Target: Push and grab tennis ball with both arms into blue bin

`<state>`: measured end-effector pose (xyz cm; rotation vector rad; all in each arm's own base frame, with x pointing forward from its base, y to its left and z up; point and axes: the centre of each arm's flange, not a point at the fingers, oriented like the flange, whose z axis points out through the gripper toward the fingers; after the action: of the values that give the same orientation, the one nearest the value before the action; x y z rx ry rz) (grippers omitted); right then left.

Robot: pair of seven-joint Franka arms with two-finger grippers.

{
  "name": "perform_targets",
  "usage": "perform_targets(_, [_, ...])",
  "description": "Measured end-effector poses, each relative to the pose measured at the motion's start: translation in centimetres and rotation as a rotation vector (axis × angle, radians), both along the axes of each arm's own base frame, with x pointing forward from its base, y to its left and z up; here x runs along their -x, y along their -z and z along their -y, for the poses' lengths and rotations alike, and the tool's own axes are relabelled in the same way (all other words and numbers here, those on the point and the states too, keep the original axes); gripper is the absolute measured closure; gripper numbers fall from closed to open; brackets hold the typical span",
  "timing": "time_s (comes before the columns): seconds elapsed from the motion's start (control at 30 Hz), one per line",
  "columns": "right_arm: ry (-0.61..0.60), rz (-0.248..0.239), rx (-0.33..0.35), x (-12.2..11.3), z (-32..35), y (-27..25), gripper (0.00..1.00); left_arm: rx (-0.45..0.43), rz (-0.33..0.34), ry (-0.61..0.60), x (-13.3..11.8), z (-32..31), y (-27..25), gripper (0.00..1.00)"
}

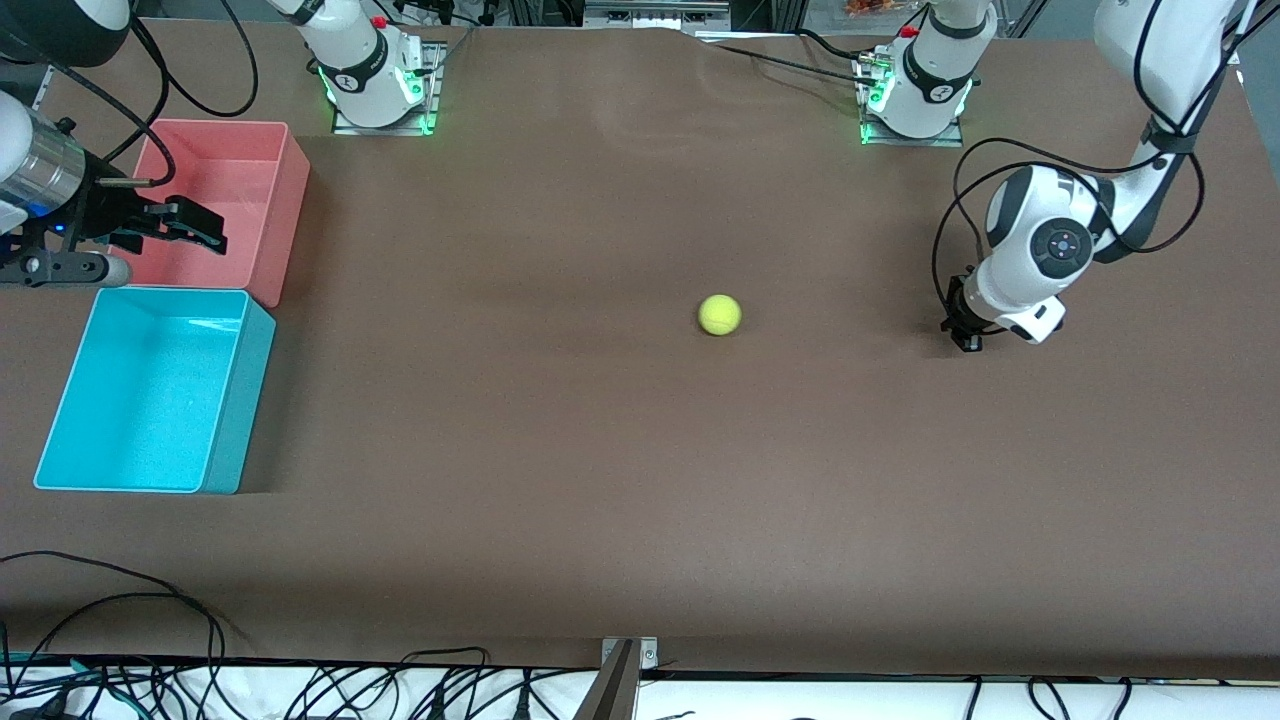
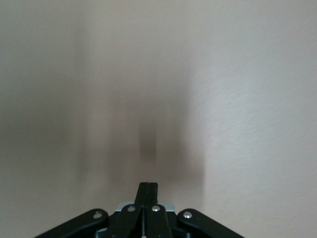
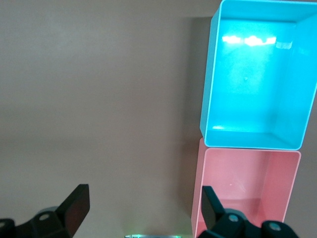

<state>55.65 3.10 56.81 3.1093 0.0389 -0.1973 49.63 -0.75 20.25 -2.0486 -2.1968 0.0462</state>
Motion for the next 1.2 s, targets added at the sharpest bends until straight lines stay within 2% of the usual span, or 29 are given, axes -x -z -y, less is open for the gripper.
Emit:
perform_targets(0.03, [-0.005, -0.007, 0.000, 0.1, -0.3, 0.1, 0.00, -0.007, -0.005, 0.010, -0.6, -0.2, -0.7, 0.99])
perform_targets(0.07, [-0.019, -0.037, 0.003, 0.4, -1.1, 0.4, 0.00, -0.027, -0.010, 0.037, -2.7, -0.9, -3.2, 0.99])
perform_targets(0.27, [-0.024, -0.075, 0.006, 0.7, -1.4, 1.2, 0.00, -0.037, -0.011, 0.082, -4.5, -1.4, -5.5, 0.97])
perform_targets(0.6, [-0.033, -0.204, 0.015, 2.0, -1.8, 7.8, 0.00, -0.062, -0.011, 0.141, -8.8, -3.6, -12.2, 0.56])
perform_targets(0.77, [-0.038, -0.220, 0.016, 2.5, -1.9, 11.8, 0.00, -0.062, -0.021, 0.196, -9.7, -4.1, -14.1, 0.33])
perform_targets(0.8, [-0.039, -0.221, 0.016, 2.7, -1.9, 12.6, 0.00, -0.061, -0.024, 0.216, -9.8, -4.2, -14.4, 0.25])
perform_targets(0.83, [-0.040, -0.222, 0.016, 2.9, -1.9, 13.4, 0.00, -0.060, -0.026, 0.235, -9.9, -4.2, -14.7, 0.25])
perform_targets(0.87, [-0.042, -0.223, 0.016, 3.1, -1.9, 14.3, 0.00, -0.058, -0.030, 0.260, -10.1, -4.3, -15.1, 0.16])
perform_targets(0.93, [-0.050, -0.222, 0.016, 3.5, -2.2, 15.9, 0.00, -0.053, -0.035, 0.310, -10.5, -4.4, -16.1, 0.07])
perform_targets(1.03, [-0.067, -0.218, 0.016, 4.3, -2.9, 18.2, 0.00, -0.043, -0.038, 0.381, -11.2, -4.6, -17.9, 0.00])
perform_targets(1.2, [-0.084, -0.208, 0.015, 5.6, -3.6, 21.5, 0.00, -0.026, -0.038, 0.515, -12.2, -4.8, -21.4, 0.00])
